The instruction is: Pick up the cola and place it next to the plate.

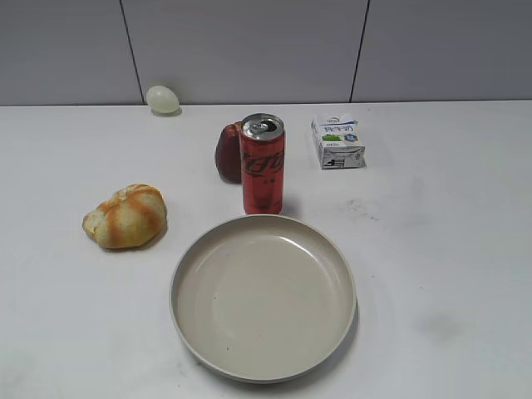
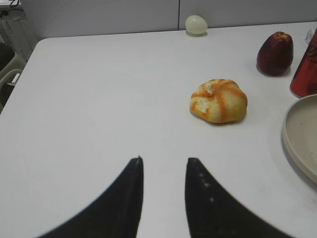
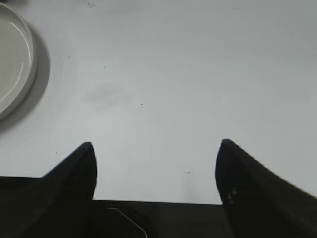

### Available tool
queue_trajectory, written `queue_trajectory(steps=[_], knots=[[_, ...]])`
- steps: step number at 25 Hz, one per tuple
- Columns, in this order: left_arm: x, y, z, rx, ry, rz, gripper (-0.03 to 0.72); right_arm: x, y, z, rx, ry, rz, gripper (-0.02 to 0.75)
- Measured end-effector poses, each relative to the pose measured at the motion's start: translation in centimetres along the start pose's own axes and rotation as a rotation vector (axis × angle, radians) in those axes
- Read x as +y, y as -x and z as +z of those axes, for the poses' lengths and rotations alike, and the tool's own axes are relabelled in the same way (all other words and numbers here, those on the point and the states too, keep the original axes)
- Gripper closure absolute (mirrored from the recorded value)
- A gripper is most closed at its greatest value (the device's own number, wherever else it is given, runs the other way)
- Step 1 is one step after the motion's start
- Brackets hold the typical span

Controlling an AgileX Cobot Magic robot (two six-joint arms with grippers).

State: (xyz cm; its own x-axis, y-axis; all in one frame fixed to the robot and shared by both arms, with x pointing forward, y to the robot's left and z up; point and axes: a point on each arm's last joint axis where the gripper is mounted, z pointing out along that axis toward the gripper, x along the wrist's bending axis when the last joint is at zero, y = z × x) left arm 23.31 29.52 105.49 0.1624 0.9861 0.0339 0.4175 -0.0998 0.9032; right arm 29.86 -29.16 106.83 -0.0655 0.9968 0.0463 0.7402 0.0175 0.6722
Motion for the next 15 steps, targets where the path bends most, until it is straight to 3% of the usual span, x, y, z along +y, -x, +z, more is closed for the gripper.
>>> queue_trajectory(steps=[6,15], knots=[[0.0,0.0,0.0,0.000,0.000,0.000,0.457,-3.7,0.3,-0.9,0.010,0.150,0.001,0.145],[0.0,0.0,0.0,0.000,0.000,0.000,0.457,-5.5,0.4,-2.6,0.022,0.320,0.002,0.145]])
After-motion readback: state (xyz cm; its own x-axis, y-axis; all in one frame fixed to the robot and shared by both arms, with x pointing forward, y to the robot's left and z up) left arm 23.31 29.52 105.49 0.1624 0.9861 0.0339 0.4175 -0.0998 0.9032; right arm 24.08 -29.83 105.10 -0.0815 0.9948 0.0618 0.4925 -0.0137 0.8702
